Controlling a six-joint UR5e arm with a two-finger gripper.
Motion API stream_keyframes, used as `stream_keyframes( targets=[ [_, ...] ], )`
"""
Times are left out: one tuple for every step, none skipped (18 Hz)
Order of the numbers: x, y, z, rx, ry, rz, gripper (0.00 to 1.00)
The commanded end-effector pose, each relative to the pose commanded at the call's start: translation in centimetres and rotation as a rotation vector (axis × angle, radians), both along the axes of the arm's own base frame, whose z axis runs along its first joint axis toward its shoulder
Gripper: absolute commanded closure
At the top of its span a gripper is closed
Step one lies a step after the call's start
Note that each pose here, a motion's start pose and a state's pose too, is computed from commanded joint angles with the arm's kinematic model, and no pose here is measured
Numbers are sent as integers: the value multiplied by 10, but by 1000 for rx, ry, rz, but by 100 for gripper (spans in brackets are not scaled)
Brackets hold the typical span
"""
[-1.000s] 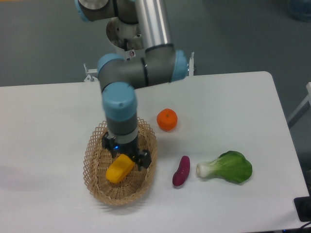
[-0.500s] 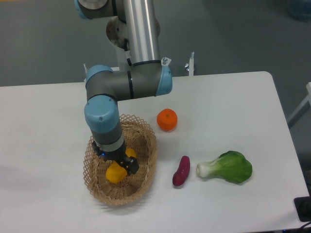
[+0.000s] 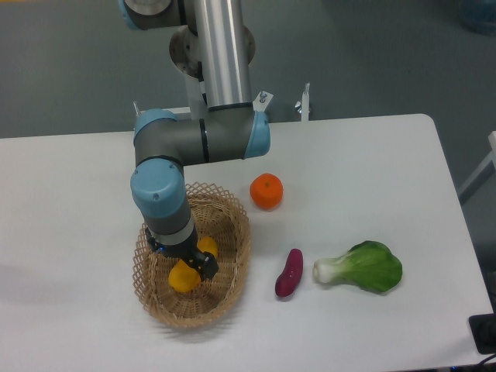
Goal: Pick up the mango from the basket
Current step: 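Close the gripper around the yellow mango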
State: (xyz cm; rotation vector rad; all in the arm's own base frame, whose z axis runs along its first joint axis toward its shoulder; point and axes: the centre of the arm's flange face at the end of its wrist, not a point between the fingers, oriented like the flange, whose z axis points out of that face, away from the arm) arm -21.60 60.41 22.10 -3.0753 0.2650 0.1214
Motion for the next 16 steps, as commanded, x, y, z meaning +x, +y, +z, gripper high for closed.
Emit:
stream_keyframes(
  targets=[
    [3, 2, -1, 6, 5, 0, 13],
    [3, 4, -1, 13, 14, -4, 21],
    [3, 4, -2, 9, 26, -4, 27],
    [3, 4, -1, 7, 34, -5, 32],
    [3, 4, -1, 8, 35, -10, 37],
    [3, 4, -1, 7, 35, -13, 41],
    [2, 4, 0, 9, 36, -13, 43],
    [3, 4, 0, 9, 36, -14, 48],
    [3, 4, 1, 10, 37, -14, 50],
    [3, 5, 3, 12, 38, -16, 52],
    [3, 5, 4, 14, 39, -16, 52],
    [2, 4, 5, 15, 40, -14, 52],
    [3, 5, 5, 17, 40, -17, 53],
    [2, 5, 8, 21, 42, -19, 53],
    [2, 5, 10, 22, 46, -25, 53],
    [2, 6, 14, 29, 49, -29, 53]
  ],
)
